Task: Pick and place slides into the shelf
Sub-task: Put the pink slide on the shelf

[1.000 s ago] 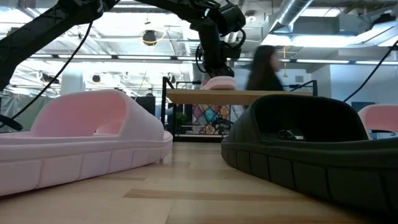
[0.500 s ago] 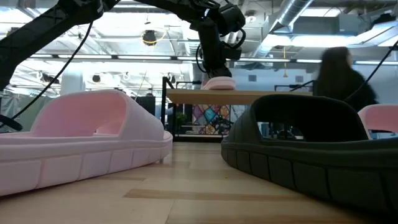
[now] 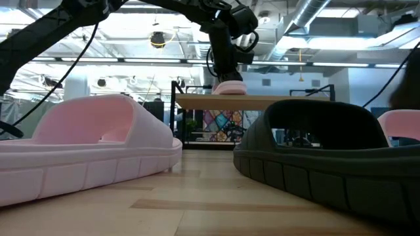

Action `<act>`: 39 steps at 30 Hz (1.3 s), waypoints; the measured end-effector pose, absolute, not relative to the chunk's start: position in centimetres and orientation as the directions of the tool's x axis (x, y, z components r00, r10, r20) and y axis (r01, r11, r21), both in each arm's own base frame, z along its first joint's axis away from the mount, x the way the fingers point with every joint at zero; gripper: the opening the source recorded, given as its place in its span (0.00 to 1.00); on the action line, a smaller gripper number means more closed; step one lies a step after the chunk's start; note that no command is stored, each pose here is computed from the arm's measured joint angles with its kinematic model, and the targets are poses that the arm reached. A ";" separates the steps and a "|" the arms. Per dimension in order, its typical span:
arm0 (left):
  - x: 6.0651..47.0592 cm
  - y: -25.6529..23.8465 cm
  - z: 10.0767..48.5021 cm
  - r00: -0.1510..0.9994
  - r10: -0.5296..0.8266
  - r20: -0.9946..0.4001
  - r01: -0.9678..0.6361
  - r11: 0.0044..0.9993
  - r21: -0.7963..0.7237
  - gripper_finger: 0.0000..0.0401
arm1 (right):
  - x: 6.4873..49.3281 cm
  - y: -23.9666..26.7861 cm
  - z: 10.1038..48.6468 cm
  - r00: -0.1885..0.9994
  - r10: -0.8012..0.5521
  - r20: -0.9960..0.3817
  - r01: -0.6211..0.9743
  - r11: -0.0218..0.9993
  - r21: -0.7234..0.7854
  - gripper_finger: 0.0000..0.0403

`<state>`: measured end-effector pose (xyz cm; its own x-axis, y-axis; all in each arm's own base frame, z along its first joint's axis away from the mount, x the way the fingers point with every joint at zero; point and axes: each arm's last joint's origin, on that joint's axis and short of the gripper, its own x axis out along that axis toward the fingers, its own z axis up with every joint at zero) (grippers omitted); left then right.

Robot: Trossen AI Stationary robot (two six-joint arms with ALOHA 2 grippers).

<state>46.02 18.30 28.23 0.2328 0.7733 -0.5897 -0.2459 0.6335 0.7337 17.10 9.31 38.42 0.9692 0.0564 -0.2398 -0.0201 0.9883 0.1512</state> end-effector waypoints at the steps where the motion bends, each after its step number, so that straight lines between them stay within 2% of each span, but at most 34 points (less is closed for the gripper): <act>1: 46.0 18.3 28.2 0.232 0.775 -0.588 -0.246 0.631 0.736 0.18 | 17.1 9.3 38.4 0.969 0.056 -0.240 -0.020 0.988 0.151 0.32; 15: 46.0 18.6 28.4 0.223 0.796 -0.563 -0.249 0.605 0.756 0.18 | 17.1 9.3 38.4 0.969 0.056 -0.240 -0.014 0.984 0.176 0.32; 39: 46.0 18.6 28.5 0.248 0.772 -0.585 -0.222 0.633 0.742 0.18 | 17.1 9.3 38.4 0.969 0.056 -0.240 -0.013 0.984 0.177 0.32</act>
<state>45.99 18.62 28.53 0.2477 0.7722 -0.5851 -0.2220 0.6331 0.7415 17.10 9.32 38.41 0.9690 0.0563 -0.2404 -0.0133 0.9842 0.1767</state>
